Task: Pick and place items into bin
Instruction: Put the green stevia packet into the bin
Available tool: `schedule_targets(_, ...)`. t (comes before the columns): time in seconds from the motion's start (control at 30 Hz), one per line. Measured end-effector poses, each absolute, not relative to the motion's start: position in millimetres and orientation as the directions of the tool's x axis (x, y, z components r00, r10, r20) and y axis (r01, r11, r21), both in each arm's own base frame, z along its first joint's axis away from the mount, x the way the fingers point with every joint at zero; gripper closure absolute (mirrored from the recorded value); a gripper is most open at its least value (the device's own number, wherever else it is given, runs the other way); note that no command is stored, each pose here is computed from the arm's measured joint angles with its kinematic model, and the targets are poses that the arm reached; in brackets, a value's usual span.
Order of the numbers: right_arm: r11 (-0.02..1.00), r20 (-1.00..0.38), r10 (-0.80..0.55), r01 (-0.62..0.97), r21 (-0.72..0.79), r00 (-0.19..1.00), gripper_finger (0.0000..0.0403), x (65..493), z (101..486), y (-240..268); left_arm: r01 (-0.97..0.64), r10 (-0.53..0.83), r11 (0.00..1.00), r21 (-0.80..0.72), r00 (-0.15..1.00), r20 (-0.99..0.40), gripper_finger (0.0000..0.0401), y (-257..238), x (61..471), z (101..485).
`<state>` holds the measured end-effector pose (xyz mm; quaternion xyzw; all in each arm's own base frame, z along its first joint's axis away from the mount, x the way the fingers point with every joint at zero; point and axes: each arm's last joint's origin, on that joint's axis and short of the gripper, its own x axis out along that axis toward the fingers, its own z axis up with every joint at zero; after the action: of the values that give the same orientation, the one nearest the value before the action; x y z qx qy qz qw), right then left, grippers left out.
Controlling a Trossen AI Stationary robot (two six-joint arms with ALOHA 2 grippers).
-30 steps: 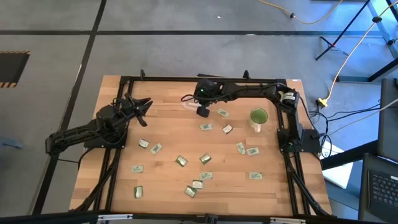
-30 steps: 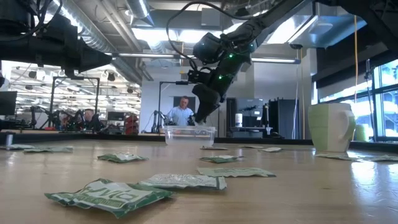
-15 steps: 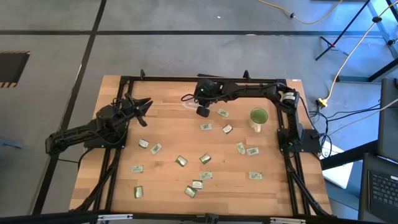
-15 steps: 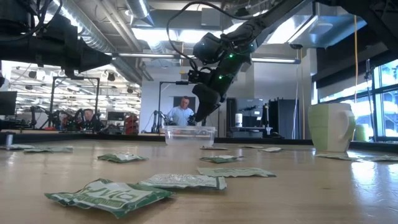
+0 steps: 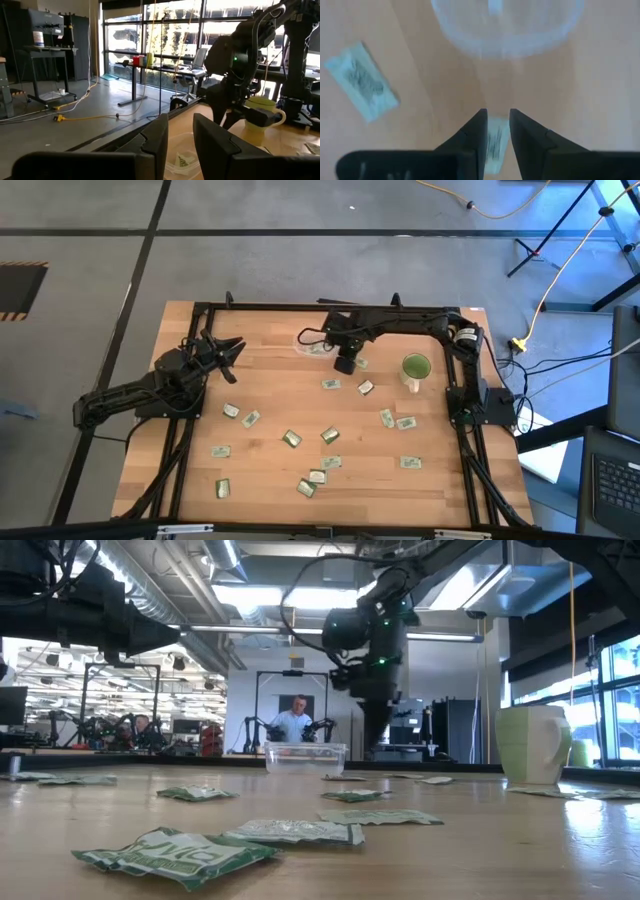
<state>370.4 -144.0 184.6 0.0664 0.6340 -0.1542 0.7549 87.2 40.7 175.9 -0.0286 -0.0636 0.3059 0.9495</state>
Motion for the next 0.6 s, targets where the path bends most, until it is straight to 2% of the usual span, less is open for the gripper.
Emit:
schedule_targets(0.1, 0.938, -0.988, -0.125, 0.336, -0.089, 0.087, 0.0318, 361, 184, -140, -0.578, 0.585, 0.811, -0.093, 0.805, 0.103, 0.0315, 41, 87, 176)
schedule_targets(0.27, 0.941, -0.989, -0.12, 0.328, -0.085, 0.09, 0.0318, 358, 181, -138, -0.577, 0.584, 0.812, -0.092, 0.805, 0.101, 0.0315, 41, 87, 176)
schedule_targets(0.6, 0.948, -0.988, -0.12, 0.308, -0.085, 0.097, 0.0319, 349, 151, -135, -0.577, 0.584, 0.812, -0.092, 0.805, 0.101, 0.0315, 41, 87, 176)
